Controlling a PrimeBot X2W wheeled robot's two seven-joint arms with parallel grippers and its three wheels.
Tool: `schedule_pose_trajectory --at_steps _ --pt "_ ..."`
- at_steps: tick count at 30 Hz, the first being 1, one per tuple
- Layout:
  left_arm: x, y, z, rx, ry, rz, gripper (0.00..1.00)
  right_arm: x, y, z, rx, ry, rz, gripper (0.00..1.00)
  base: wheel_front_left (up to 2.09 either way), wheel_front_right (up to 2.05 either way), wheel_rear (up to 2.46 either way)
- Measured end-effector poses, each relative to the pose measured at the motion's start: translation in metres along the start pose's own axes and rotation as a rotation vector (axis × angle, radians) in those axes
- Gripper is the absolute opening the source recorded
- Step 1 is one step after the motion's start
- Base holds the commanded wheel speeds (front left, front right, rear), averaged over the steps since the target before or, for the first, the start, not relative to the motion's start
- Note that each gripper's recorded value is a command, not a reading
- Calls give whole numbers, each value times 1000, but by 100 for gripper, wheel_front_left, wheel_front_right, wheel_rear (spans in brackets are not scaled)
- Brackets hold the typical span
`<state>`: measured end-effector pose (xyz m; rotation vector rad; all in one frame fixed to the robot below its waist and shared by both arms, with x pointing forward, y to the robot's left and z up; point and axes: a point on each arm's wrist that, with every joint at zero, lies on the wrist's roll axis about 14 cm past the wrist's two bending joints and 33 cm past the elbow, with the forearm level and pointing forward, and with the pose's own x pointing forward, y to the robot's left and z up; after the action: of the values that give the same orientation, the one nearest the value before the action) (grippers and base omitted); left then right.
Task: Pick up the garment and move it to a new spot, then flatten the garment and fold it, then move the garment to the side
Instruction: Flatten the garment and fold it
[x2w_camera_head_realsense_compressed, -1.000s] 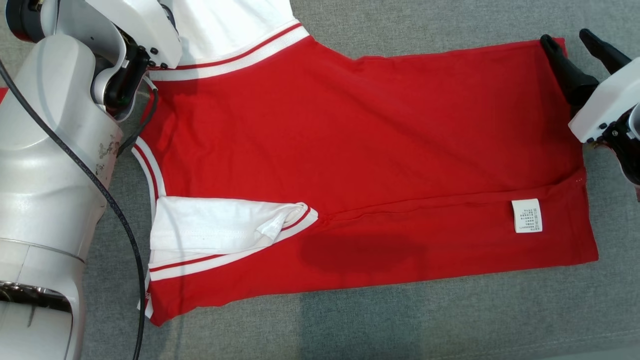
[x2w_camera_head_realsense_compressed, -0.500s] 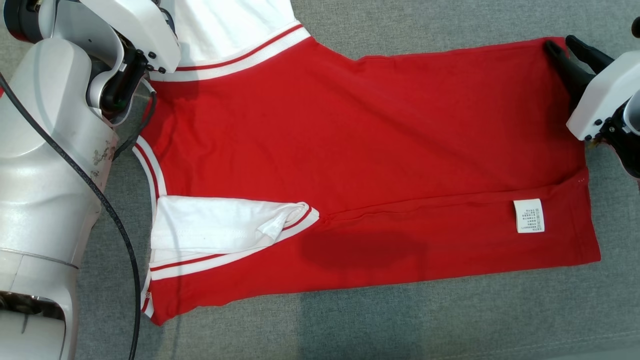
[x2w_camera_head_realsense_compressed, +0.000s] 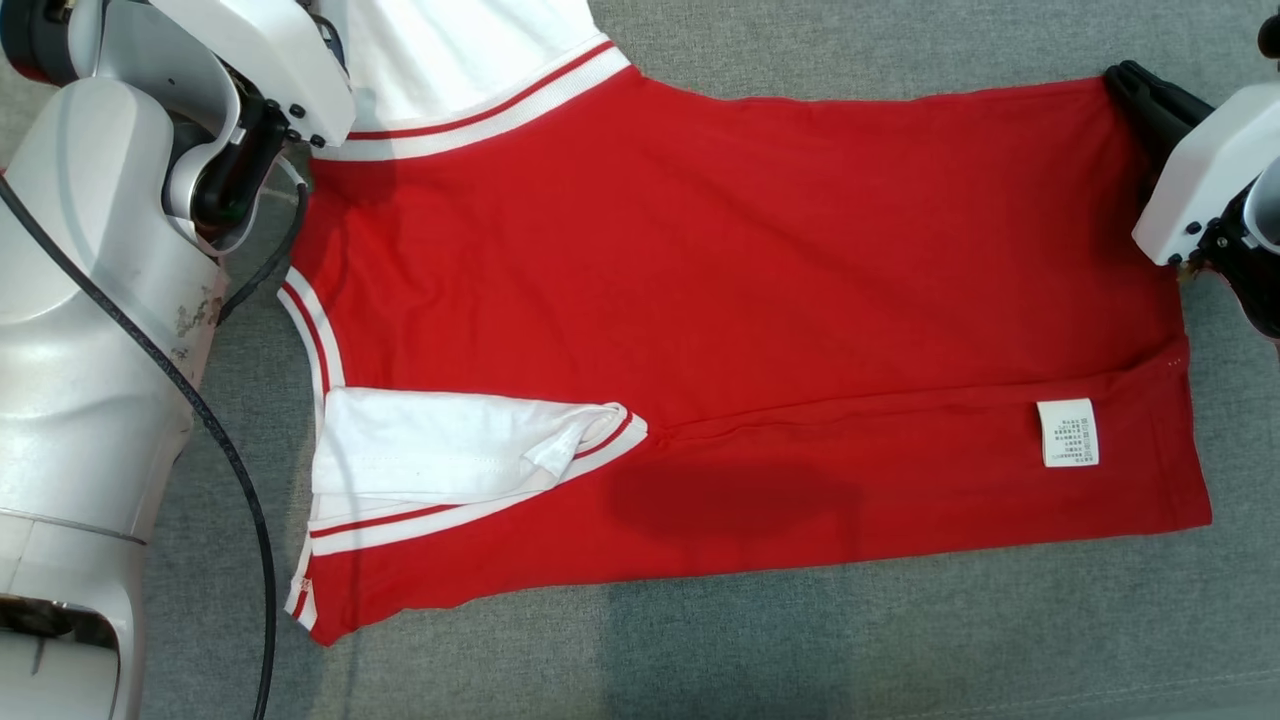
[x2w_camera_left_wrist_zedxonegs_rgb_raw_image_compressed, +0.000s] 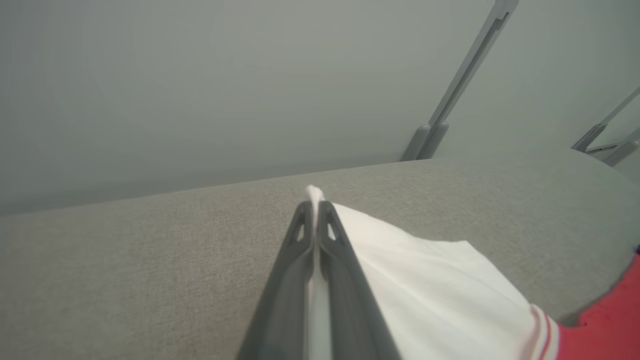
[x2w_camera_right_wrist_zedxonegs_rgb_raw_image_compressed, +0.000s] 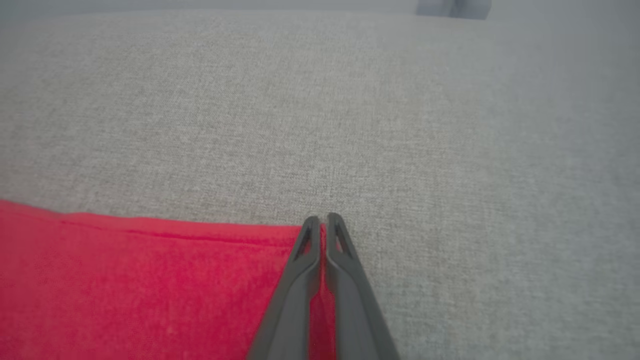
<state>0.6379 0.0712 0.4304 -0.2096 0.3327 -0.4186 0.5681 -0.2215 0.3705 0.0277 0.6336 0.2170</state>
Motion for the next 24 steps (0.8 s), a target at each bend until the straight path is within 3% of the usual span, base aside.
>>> schedule_pose_trajectory --at_steps 3,11,18,24 --pt "-1 0 7 3 -18 4 0 -3 1 12 -25 -53 5 0 0 0 0" --pt "-4 4 39 20 -153 7 0 -11 1 87 -135 -393 -4 0 0 0 0" --pt "-16 -9 58 15 -234 -40 0 -8 10 86 -129 -424 9 0 0 0 0" --pt "-50 -24 50 -93 -288 -92 0 -27 4 82 -68 -464 -2 0 0 0 0"
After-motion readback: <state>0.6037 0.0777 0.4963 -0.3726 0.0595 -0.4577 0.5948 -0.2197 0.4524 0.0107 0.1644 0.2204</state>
